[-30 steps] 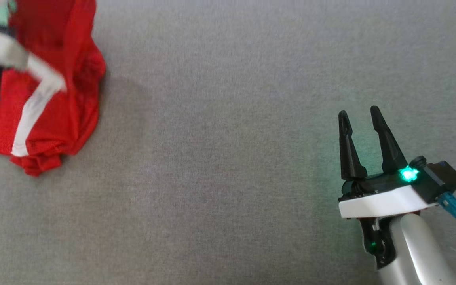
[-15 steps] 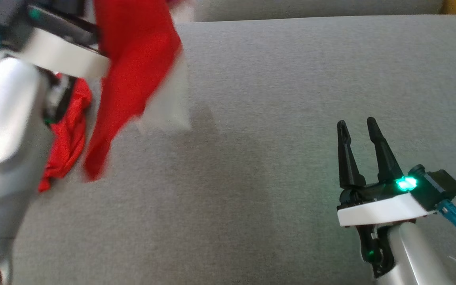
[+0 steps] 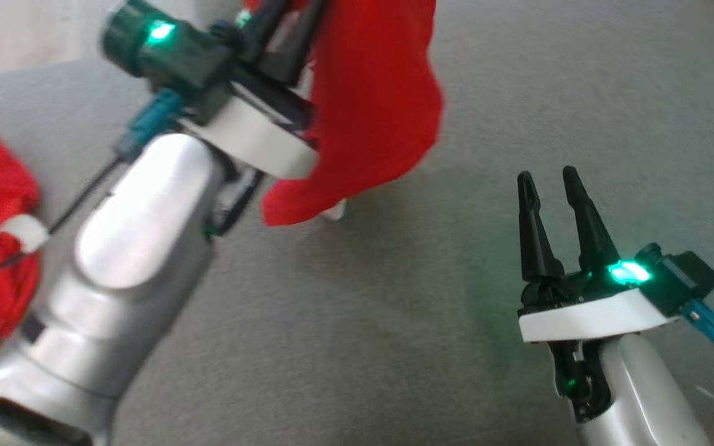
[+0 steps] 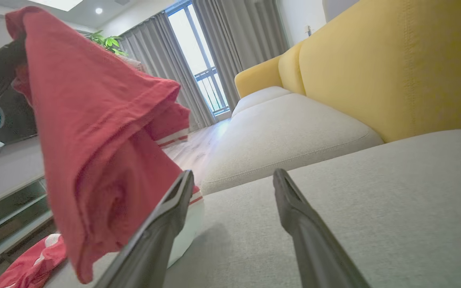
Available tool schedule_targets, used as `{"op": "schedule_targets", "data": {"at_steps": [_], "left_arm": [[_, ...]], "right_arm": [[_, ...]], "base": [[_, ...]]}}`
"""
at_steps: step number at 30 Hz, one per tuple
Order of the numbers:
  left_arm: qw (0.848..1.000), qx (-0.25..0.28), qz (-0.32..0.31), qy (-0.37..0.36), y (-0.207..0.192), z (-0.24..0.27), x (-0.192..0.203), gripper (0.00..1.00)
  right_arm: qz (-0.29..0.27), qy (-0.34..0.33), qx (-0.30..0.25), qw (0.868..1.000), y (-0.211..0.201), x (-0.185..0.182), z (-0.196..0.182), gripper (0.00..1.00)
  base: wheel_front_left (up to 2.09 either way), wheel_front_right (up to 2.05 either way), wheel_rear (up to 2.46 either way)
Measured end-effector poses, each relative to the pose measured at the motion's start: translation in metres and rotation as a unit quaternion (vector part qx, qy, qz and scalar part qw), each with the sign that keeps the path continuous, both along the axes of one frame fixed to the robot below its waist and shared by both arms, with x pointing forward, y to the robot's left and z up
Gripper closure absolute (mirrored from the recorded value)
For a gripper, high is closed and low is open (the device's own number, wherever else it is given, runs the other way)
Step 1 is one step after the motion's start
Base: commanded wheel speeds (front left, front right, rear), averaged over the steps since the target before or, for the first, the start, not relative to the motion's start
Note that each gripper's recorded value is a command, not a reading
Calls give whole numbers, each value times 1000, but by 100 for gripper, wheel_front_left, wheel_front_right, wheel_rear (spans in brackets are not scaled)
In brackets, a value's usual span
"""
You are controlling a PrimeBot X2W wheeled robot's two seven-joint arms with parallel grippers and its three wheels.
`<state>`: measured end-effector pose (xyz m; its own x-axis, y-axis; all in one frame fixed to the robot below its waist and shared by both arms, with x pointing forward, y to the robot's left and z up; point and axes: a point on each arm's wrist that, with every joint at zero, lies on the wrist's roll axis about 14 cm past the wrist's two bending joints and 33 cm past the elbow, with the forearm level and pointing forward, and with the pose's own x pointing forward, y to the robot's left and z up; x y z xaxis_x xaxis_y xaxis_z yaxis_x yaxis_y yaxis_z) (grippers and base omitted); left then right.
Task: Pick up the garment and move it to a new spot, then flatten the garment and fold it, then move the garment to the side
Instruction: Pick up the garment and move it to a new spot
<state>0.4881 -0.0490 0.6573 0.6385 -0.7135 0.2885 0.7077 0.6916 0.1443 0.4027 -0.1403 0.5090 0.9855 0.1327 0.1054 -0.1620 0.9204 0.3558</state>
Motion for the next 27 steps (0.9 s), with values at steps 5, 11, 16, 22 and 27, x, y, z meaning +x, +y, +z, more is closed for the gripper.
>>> {"op": "schedule_targets", "data": {"at_steps": [5, 11, 16, 22, 27], "left_arm": [[997, -29, -66, 15, -58, 1, -13, 100], [996, 11, -49, 69, -67, -43, 8, 0], [994, 6, 11, 105, -27, -81, 22, 0], [984, -18, 113, 139, 62, -113, 26, 0], [968, -11, 184, 170, 122, -147, -11, 0]], "right_arm": [[-37, 3, 0, 999, -25, -7, 0, 0], [-56, 7, -1, 998, -38, -11, -1, 0], [-50, 1, 1, 999, -34, -6, 1, 0], [-23, 1, -8, 1000, -16, 3, -2, 0], [3, 9, -19, 1000, 2, 6, -10, 0]], "base": [[0, 0, 0], [0, 0, 0], [0, 0, 0], [0, 0, 0], [0, 0, 0]]}}
